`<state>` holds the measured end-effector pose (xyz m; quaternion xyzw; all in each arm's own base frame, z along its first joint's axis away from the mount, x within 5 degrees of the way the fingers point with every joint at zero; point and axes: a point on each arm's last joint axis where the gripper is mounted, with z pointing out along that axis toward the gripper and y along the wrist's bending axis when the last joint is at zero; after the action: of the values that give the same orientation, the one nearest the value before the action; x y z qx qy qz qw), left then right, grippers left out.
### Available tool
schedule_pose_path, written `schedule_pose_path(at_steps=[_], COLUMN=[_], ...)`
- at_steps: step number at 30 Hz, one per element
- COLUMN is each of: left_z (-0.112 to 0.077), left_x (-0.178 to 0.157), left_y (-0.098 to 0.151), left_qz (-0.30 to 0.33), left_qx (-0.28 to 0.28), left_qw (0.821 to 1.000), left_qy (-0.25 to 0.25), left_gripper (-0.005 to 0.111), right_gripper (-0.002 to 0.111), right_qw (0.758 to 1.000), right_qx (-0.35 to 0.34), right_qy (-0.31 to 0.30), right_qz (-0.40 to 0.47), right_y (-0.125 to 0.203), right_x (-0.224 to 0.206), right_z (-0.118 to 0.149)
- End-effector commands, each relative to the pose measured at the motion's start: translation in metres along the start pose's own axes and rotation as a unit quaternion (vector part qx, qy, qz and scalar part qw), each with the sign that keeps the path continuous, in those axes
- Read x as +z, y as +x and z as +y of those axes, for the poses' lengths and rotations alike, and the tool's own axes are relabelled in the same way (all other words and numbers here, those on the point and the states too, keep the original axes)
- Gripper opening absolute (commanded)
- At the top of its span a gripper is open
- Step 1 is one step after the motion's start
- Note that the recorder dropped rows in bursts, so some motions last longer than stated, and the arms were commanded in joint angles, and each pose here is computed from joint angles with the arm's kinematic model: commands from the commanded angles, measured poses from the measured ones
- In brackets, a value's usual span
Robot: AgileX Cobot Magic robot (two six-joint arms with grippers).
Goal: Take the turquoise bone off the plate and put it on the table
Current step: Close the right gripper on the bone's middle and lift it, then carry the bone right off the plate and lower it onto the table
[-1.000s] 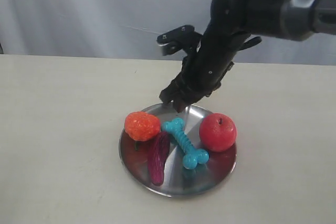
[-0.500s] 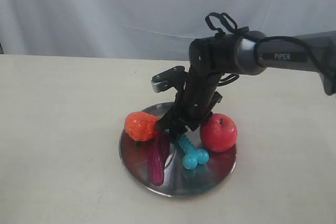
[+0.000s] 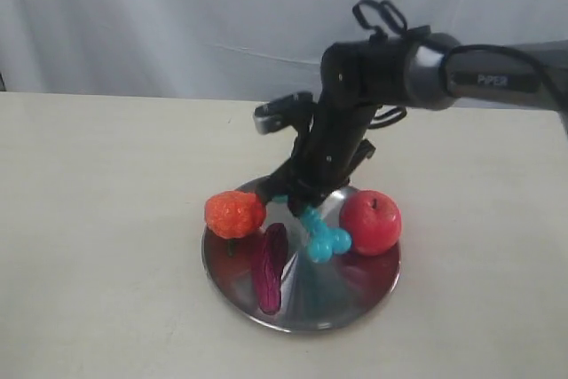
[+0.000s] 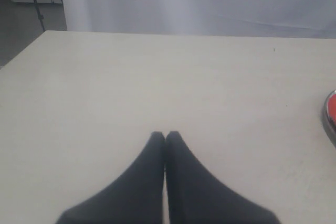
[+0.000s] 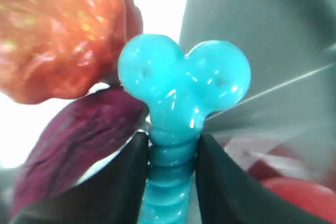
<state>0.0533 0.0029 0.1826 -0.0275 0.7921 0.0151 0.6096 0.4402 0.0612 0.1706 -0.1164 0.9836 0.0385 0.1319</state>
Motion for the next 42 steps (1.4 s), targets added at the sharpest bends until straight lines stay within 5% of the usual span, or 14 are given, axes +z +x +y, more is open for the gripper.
schedule_pose_path(at_steps=[1, 10, 20, 28, 42], left_z=[0.000, 0.000, 0.000, 0.000, 0.000], left_x=[0.000, 0.000, 0.000, 0.000, 0.000], left_y=[0.000, 0.000, 0.000, 0.000, 0.000], left_qz=[-0.002, -0.002, -0.002, -0.002, -0.002], left_qx=[-0.002, -0.002, -0.002, -0.002, -0.002], left_qw=[1.000, 1.000, 1.000, 1.000, 1.000], left_qy=[0.004, 0.004, 0.004, 0.004, 0.004], left_gripper=[0.000, 0.000, 0.000, 0.000, 0.000], right_gripper=[0.000, 0.000, 0.000, 0.000, 0.000], right_qw=[0.997, 0.980, 0.962, 0.950, 0.949], right_qx=[0.016, 0.038, 0.172, 0.253, 0.296], right_qy=[0.001, 0.108, 0.152, 0.150, 0.105], right_qz=[-0.080, -0.163, -0.148, -0.102, -0.004], right_y=[-0.013, 0.010, 0.052, 0.081, 0.098], right_x=[-0.086, -0.217, -0.261, -0.202, -0.038], right_z=[0.006, -0.002, -0.063, -0.103, -0.117])
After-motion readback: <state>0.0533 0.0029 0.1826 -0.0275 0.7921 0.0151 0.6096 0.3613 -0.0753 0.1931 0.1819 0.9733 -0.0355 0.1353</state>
